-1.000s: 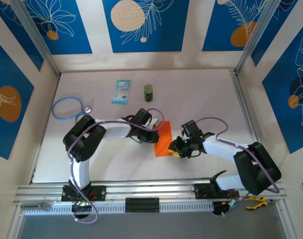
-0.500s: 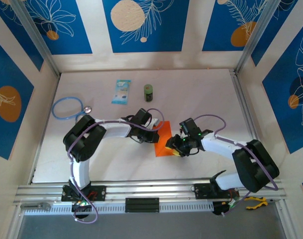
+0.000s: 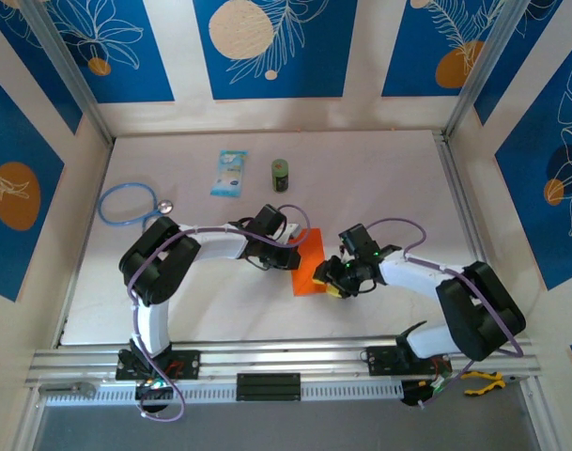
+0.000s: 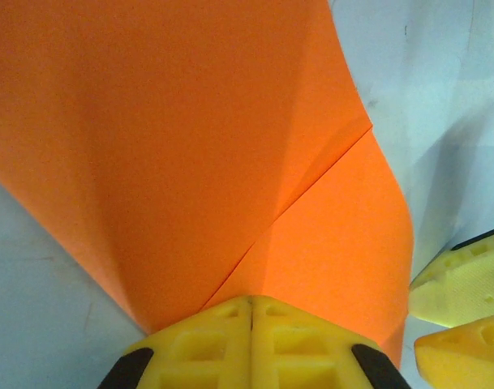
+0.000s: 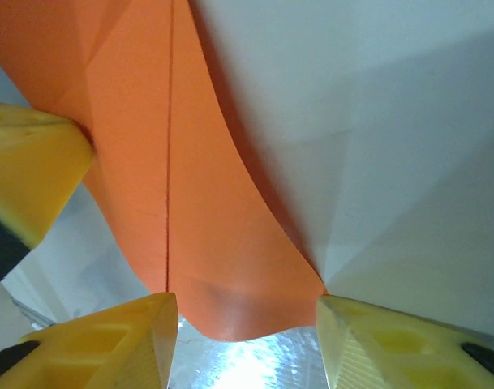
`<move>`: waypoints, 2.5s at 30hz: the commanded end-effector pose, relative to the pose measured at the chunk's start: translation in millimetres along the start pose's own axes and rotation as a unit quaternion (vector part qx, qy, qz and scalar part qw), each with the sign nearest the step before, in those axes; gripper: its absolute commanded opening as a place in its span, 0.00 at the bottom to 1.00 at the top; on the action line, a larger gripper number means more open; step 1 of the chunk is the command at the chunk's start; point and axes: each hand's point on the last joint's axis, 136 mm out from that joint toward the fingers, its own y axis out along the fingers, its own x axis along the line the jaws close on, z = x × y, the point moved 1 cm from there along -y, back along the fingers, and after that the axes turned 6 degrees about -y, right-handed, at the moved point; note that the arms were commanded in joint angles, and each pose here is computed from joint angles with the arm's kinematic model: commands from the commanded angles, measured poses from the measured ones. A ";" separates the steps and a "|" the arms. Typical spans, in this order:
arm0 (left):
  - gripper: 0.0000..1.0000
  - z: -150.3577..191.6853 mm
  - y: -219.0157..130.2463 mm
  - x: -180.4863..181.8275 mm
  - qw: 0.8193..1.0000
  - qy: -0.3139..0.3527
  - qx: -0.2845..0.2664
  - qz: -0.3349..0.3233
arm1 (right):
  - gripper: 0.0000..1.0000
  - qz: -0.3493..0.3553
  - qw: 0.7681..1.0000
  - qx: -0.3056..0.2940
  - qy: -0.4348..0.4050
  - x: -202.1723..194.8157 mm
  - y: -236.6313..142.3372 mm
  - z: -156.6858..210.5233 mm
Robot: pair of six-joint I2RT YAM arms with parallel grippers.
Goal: Fold a paper plane with a square sheet of paper (pick it up from the middle)
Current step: Turn over the paper at the center of the table.
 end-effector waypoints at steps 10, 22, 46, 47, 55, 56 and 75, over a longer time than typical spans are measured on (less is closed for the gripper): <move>0.00 15.7 5.2 18.2 0.999 -0.014 0.031 -0.019 | 0.51 -0.098 0.993 -0.025 -0.060 43.4 2.7 -33.3; 0.00 14.2 2.5 14.6 0.999 -0.016 0.027 -0.015 | 0.45 -0.123 0.989 -0.029 -0.073 45.6 2.3 -51.2; 0.00 3.6 -7.0 -2.5 1.000 -0.020 0.009 0.011 | 0.15 -0.113 0.991 -0.040 -0.062 25.2 12.6 -60.7; 0.00 0.8 -9.8 -6.8 1.000 -0.018 0.005 0.017 | 0.13 -0.115 0.990 -0.041 -0.065 26.6 11.7 -61.2; 0.18 -19.9 -57.5 -37.9 0.997 0.003 -0.061 0.038 | 0.07 -0.113 0.989 -0.056 -0.077 34.3 -8.8 -55.5; 0.19 -21.8 -64.7 -39.9 0.997 0.003 -0.069 0.040 | 0.07 -0.106 0.990 -0.060 -0.077 34.1 -13.6 -53.8; 0.28 -12.8 -157.9 -17.9 0.983 -0.068 -0.168 0.010 | 0.07 0.104 0.976 -0.155 -0.108 3.8 -131.4 -11.5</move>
